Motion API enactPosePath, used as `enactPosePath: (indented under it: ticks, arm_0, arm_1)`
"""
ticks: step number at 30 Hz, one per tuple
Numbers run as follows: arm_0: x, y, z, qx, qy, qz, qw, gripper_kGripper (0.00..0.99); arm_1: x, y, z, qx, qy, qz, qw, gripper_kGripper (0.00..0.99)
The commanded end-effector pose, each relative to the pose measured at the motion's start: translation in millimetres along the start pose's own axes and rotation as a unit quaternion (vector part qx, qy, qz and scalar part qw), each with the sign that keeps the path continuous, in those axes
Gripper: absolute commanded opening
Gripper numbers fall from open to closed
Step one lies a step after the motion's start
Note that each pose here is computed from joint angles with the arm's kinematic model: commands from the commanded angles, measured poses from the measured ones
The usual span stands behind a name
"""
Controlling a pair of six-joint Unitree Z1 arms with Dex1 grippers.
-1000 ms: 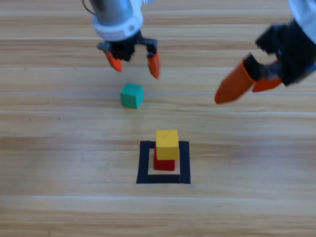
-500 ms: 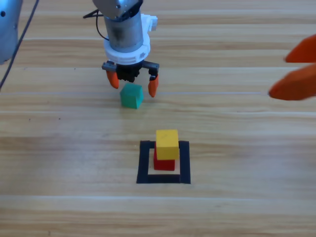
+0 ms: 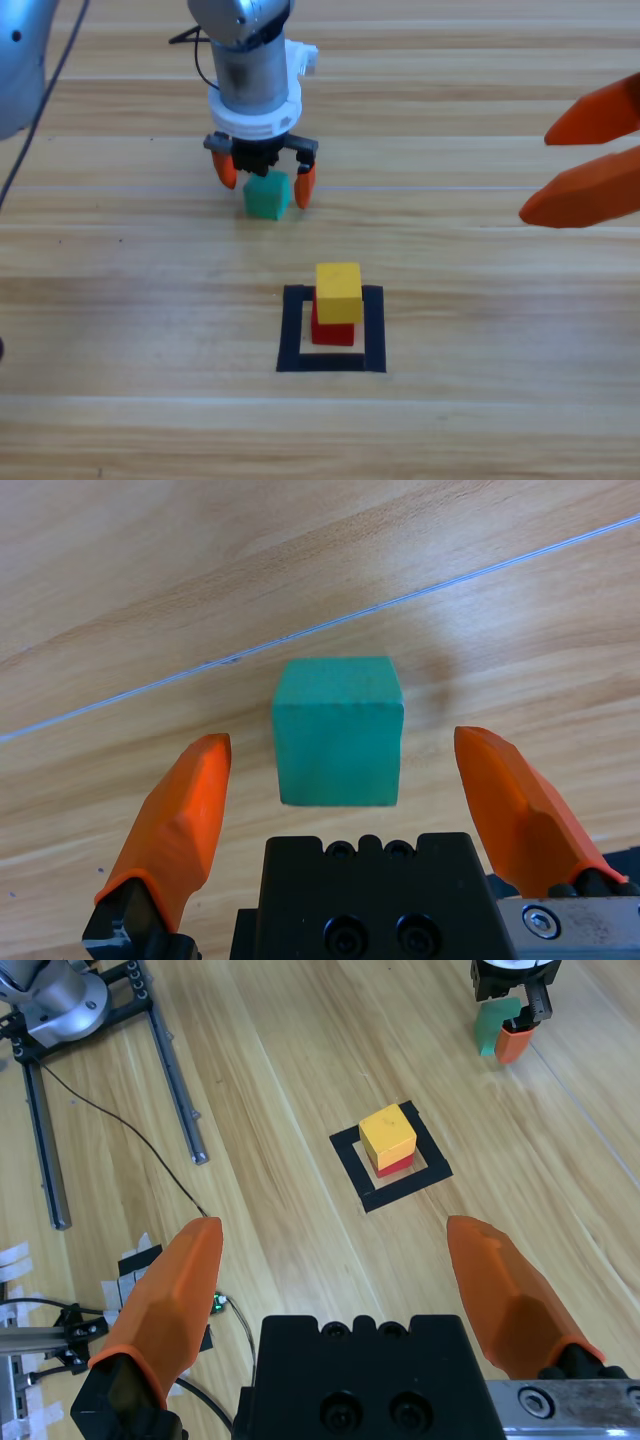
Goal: Stack the blocks in the rectangular block: red at the bottom, yellow in the middle, green on top
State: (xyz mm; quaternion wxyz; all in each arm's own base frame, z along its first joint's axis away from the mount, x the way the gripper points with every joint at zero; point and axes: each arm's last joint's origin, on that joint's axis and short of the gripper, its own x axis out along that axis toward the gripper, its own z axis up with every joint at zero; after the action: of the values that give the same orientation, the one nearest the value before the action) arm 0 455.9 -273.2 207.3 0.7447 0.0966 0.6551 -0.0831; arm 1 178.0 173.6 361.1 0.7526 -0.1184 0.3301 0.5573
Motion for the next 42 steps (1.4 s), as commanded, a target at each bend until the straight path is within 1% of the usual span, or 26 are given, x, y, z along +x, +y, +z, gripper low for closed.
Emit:
enactPosePath:
  ticks: [1, 3, 5, 6, 10, 11, 12, 13, 15, 17, 20, 24, 26, 29, 31, 34, 39, 42]
  arm_0:
    - [48.1, -8.1, -0.3, 0.013, 0.043, 0.016, 0.999, 0.931]
    - [47.9, -8.3, 0.2, 0.014, 0.042, 0.015, 0.999, 0.925]
    - [46.7, -8.3, 0.2, 0.015, 0.041, 0.014, 0.999, 0.877]
    - [46.7, -8.3, 0.2, 0.015, 0.041, 0.014, 0.999, 0.874]
    - [46.0, -6.9, 0.6, 0.016, 0.042, 0.011, 0.999, 0.689]
    - [44.0, -6.9, 0.8, 0.017, 0.04, 0.01, 0.999, 0.594]
    - [42.1, -6.9, 1.0, 0.016, 0.038, 0.008, 0.999, 0.477]
    - [40.6, -7.0, 1.6, 0.017, 0.035, 0.007, 0.999, 0.388]
    - [34.7, -6.9, 2.3, 0.017, 0.029, 0.004, 0.999, 0.229]
    - [25.6, -6.1, 1.9, 0.017, 0.022, 0.002, 1.0, 0.1]
    - [2.3, -4.3, 0.2, 0.013, 0.005, -0.007, 1.0, 0.084]
    - [-46.6, 0.6, -8.2, -0.002, -0.022, -0.027, 0.999, 0.06]
    - [-68.5, 5.1, -14.6, -0.013, -0.032, -0.037, 0.999, 0.037]
    - [-94.6, 11.8, -30.5, -0.041, -0.03, -0.052, 0.997, 0.034]
    - [-104.2, 14.9, -41.2, -0.055, -0.021, -0.058, 0.997, 0.0]
    - [-116.9, 14.6, -57.2, -0.073, -0.01, -0.063, 0.995, 0.0]
    - [-129.1, -1.9, -85.8, -0.083, 0.01, -0.061, 0.995, 0.0]
    - [-125.2, -24.4, -98.7, -0.077, 0.025, -0.057, 0.995, 0.0]
  arm_1:
    - [28.9, -7.3, -7.7, 0.0, 0.039, 0.011, 0.999, 0.989]
    - [29.5, -7.0, -8.4, 0.0, 0.039, 0.011, 0.999, 0.989]
    - [31.4, -8.4, -9.1, 0.001, 0.042, 0.011, 0.999, 0.989]
    - [32.7, -8.5, -9.7, 0.001, 0.044, 0.012, 0.999, 0.989]
    - [34.3, -9.4, -9.9, 0.001, 0.045, 0.012, 0.999, 0.989]
    - [34.5, -9.4, -10.2, 0.001, 0.045, 0.013, 0.999, 0.989]
    - [34.5, -9.5, -10.0, 0.001, 0.044, 0.012, 0.999, 0.989]
    - [35.0, -9.7, -10.1, 0.001, 0.045, 0.012, 0.999, 0.989]
    - [35.4, -9.9, -10.2, 0.001, 0.045, 0.013, 0.999, 0.989]
    - [36.2, -10.8, -10.3, 0.002, 0.046, 0.012, 0.999, 0.989]
    - [38.0, -11.2, -11.0, 0.002, 0.049, 0.014, 0.999, 0.989]
    - [37.7, -10.9, -11.3, 0.002, 0.049, 0.014, 0.999, 0.986]
    - [37.7, -10.9, -11.3, 0.002, 0.049, 0.014, 0.999, 0.986]
    - [37.8, -10.8, -11.8, 0.001, 0.049, 0.015, 0.999, 0.986]
    - [38.0, -10.8, -12.2, 0.002, 0.049, 0.015, 0.999, 0.986]
    - [37.0, -10.2, -12.0, 0.001, 0.048, 0.016, 0.999, 0.986]
    - [36.3, -9.8, -12.3, 0.001, 0.047, 0.015, 0.999, 0.986]
    - [36.3, -9.8, -12.3, 0.001, 0.047, 0.015, 0.999, 0.986]
